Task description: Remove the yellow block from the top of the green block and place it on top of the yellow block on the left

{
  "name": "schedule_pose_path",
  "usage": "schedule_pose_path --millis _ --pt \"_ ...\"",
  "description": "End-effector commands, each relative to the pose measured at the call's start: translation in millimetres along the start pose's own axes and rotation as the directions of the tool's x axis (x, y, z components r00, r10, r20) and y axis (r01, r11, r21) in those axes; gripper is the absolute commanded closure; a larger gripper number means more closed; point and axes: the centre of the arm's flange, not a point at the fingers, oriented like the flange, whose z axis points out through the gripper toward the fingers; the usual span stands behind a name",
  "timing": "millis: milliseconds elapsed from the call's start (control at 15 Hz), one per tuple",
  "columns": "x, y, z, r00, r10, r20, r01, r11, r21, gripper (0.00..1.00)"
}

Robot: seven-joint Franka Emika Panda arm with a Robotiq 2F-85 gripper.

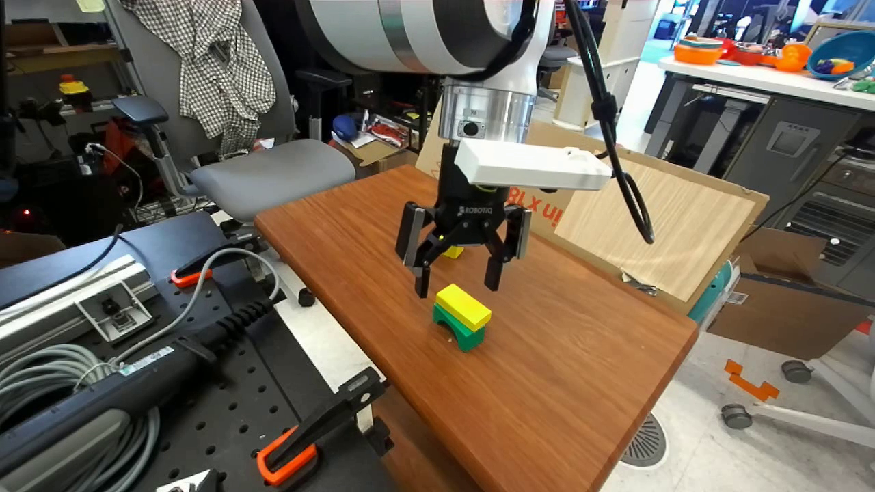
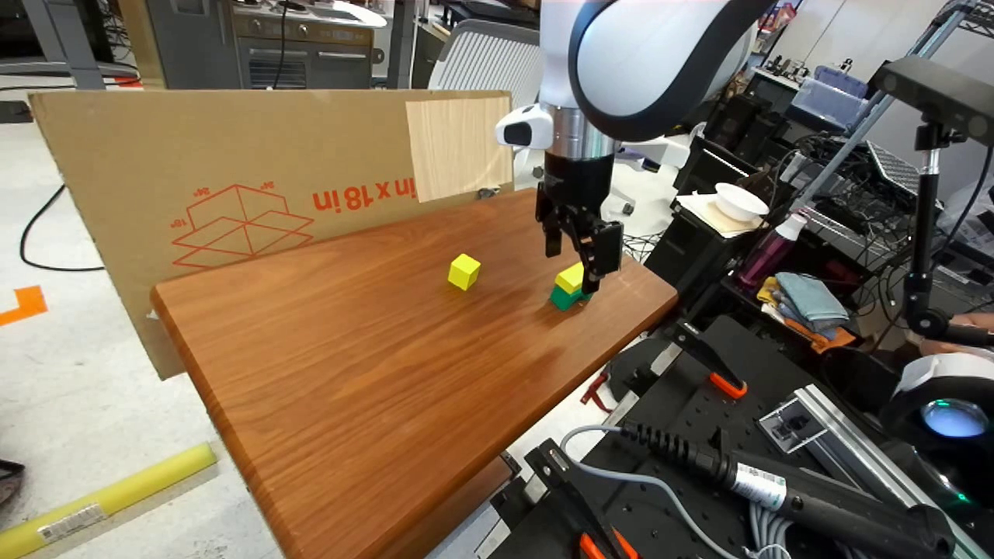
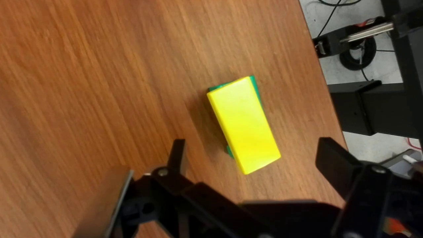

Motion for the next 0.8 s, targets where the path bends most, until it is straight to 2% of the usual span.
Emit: schedule_pose_path --millis 0,67,133,200,267,333,733 --pt "2.4 9.2 3.0 0.999 -0.019 0.034 0.019 1.000 0.006 0.01" --pt "2.8 8.7 3.1 0.999 -0.022 0.033 0.022 1.000 0.007 0.03" --pt "2.9 7.9 2.4 0.999 -0.025 0.031 0.024 1.000 0.011 0.10" --pt "2.9 6.9 1.2 0.999 -0.026 0.028 0.026 1.000 0.012 0.27" --pt "2.8 6.1 0.1 0.999 -0.029 0.025 0.029 1.000 0.005 0.28" --pt "2.8 5.7 -0.6 0.999 -0.032 0.026 0.032 0.999 0.007 0.35" --pt "3.6 4.7 -3.0 0.999 -0.034 0.030 0.034 0.999 -0.002 0.82"
